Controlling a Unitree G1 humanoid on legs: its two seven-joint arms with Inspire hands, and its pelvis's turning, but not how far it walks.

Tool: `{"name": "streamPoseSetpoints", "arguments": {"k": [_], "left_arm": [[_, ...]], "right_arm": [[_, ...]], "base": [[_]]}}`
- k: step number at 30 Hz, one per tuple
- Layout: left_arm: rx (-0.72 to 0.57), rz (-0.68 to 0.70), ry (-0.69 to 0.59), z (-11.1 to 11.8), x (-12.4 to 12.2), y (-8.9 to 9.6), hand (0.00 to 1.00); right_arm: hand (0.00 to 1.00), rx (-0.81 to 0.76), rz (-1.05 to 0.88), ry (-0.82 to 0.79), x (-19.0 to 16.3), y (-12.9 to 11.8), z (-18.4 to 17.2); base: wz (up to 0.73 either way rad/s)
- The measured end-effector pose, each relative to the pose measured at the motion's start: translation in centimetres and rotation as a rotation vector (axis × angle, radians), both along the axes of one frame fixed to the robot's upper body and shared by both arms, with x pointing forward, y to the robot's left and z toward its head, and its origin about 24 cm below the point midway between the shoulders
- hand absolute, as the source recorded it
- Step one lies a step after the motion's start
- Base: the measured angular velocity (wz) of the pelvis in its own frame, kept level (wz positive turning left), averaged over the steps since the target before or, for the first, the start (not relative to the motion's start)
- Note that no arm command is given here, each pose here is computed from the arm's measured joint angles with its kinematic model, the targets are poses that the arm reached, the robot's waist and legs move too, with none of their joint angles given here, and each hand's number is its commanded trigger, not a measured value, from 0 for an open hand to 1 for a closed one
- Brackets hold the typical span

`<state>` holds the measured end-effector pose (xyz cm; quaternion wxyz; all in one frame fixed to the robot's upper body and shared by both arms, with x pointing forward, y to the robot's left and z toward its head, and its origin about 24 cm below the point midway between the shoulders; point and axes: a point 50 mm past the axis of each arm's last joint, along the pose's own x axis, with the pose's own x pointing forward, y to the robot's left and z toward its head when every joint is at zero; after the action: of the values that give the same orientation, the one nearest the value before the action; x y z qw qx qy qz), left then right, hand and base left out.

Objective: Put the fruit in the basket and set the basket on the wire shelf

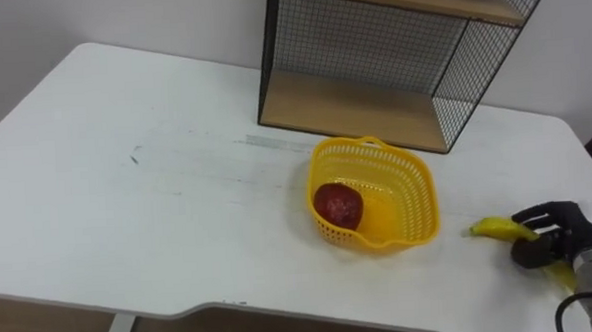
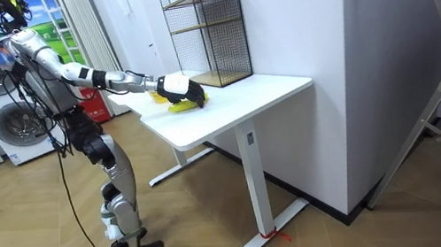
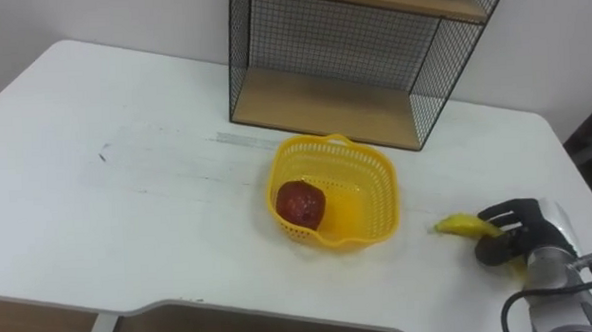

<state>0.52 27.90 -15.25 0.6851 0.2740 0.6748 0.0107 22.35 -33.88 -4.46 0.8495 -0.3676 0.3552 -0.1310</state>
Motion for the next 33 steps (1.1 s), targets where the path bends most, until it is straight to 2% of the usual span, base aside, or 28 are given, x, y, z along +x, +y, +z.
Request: {"name": "streamPoseSetpoints", "arguments": {"k": [18, 23, 28, 33], "left_arm": [[-0.007, 0.000, -0.001, 0.0, 0.0, -0.2, 0.00], [-0.009, 0.007, 0.006, -0.1, -0.3, -0.4, 0.00], [-0.014, -0.002, -0.022, -0.1, 0.5, -0.5, 0.00], [-0.018, -0.004, -0.036, -0.1, 0.8, -0.6, 0.00]], "right_arm": [[1.00, -0.002, -0.003, -0.044, 0.0, 0.2, 0.3], [1.00, 0.046, -0.042, -0.099, 0.4, 1.2, 0.4], [1.00, 0.048, -0.008, -0.160, 1.5, 2.0, 1.6], [1.00, 0.026, 0.053, -0.298, 3.3, 2.9, 4.5]], "base": [[0.00], [-0.01], [-0.06], [-0.06]]}}
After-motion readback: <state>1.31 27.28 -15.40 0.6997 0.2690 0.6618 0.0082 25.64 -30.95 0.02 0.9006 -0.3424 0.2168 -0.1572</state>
